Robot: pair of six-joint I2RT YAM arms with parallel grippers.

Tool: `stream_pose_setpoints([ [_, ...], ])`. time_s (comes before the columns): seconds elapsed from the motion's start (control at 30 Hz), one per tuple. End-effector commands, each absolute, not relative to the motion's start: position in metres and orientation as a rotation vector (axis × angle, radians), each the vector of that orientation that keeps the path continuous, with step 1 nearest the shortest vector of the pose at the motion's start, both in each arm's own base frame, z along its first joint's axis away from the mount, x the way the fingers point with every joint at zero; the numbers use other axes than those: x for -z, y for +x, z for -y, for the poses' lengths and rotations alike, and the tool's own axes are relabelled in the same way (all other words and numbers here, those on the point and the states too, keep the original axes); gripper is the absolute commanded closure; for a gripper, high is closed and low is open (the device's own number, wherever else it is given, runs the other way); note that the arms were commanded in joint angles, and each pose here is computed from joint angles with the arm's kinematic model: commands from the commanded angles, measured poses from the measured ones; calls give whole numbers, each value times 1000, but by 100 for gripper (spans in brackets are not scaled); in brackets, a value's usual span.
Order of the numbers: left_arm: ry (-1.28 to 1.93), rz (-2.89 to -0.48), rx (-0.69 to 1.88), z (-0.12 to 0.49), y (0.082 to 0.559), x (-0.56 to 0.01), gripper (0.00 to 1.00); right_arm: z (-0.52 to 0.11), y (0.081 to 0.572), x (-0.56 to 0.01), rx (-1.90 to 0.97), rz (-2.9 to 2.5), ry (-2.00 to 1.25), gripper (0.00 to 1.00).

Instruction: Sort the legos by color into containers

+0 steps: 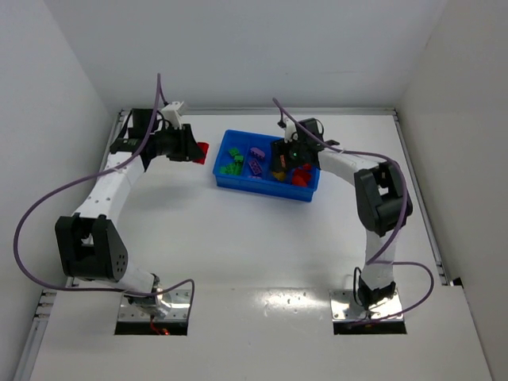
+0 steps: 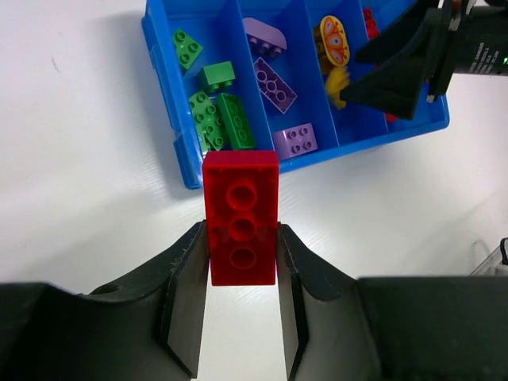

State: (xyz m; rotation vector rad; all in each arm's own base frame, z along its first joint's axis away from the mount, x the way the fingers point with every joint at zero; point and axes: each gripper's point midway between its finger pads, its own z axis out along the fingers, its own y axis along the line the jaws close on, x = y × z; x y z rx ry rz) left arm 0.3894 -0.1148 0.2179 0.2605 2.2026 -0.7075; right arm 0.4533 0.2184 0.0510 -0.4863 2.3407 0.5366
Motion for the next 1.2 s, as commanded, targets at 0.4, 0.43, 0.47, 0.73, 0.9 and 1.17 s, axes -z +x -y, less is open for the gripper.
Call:
stream_pose_setpoints([
  [0.4,458,-2092,974,193,393,-230,88,-176,477,-231,-364,-1973,-218,16],
  [0.43,483,-2085,985,203,394,-229,88,-163,476,-244,-318,-1955,-178,15],
  [0.47,489,-2087,986,211,398,-227,88,-148,472,-245,-272,-1959,-141,15],
  [0.73,672,-2070,1060,321,404,-210,88,-15,413,-223,178,-2060,119,7],
  [0.9,733,-2101,1074,373,411,-177,88,12,382,-211,186,-2097,213,7],
  [1.17,774,-2105,1093,424,423,-151,84,39,360,-207,197,-2127,293,7],
])
